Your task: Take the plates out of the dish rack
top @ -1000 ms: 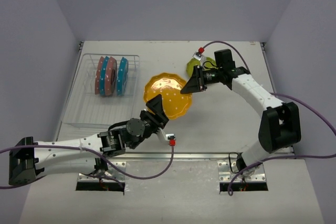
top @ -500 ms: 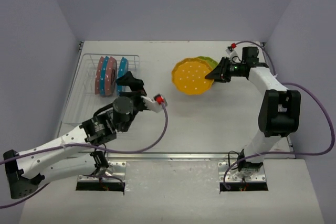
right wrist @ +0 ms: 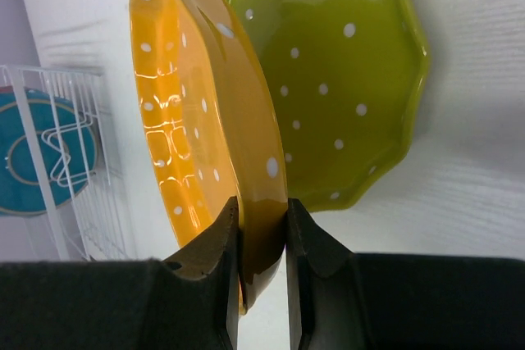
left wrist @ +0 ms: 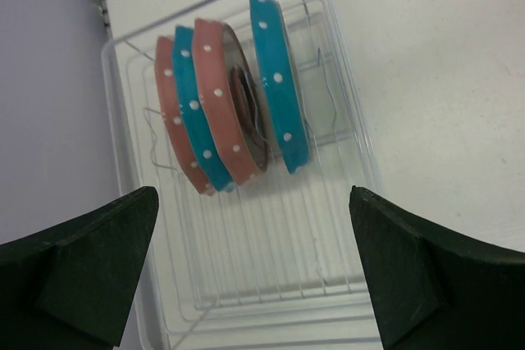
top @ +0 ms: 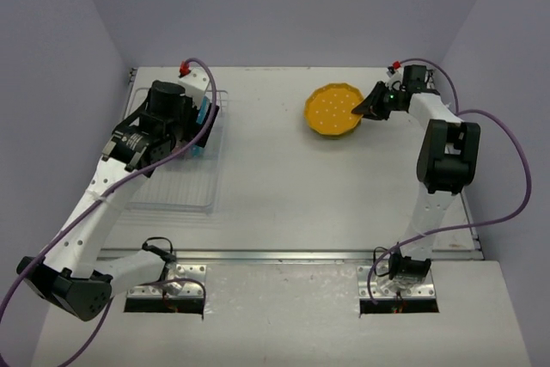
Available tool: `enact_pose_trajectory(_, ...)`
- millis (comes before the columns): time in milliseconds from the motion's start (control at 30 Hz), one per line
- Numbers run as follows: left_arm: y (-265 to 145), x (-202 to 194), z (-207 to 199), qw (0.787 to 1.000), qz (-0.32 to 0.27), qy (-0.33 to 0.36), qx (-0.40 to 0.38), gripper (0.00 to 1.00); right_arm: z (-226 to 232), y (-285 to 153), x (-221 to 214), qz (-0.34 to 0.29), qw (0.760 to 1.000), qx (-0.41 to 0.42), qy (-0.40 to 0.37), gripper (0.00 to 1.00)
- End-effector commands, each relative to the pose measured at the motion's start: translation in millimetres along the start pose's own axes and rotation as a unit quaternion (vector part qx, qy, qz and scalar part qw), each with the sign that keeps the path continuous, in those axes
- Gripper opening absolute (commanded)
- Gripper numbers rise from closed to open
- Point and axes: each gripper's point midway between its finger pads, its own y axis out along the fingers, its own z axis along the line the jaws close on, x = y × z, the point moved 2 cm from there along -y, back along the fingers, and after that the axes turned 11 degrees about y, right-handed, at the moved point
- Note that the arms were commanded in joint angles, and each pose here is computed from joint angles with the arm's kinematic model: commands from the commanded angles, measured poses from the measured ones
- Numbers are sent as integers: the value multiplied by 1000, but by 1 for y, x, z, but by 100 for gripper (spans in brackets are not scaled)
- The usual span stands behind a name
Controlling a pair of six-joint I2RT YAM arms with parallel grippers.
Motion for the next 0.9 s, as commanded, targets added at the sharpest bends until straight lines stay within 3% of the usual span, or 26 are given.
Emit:
enact_pose_trajectory(0,-15,9,-5,997,-24,-68,-40,100,42,-4,38,-42,996,65,-47,0)
enact_pose_trajectory(467,-14,-10,1,995,-8,-92,-37,100,19,31,50,-43,996,66,-37,1)
enact_pose_trajectory(500,-14,-10,1,995,-7,-93,-38,100,17,32,50,-41,997,63,-35,4)
enact_pose_trajectory(600,-11,-11,-1,995,-5,-93,-43,100,10,34,49,-32,998,42,-34,33)
enact_pose_trajectory(700,-10,-11,-2,994,-5,-94,-46,100,5,29,46,-37,998,20,-45,53)
enact_pose_trajectory(867,-11,-10,-3,994,-9,-95,-49,100,5,10,51,-68,995,-21,-69,66)
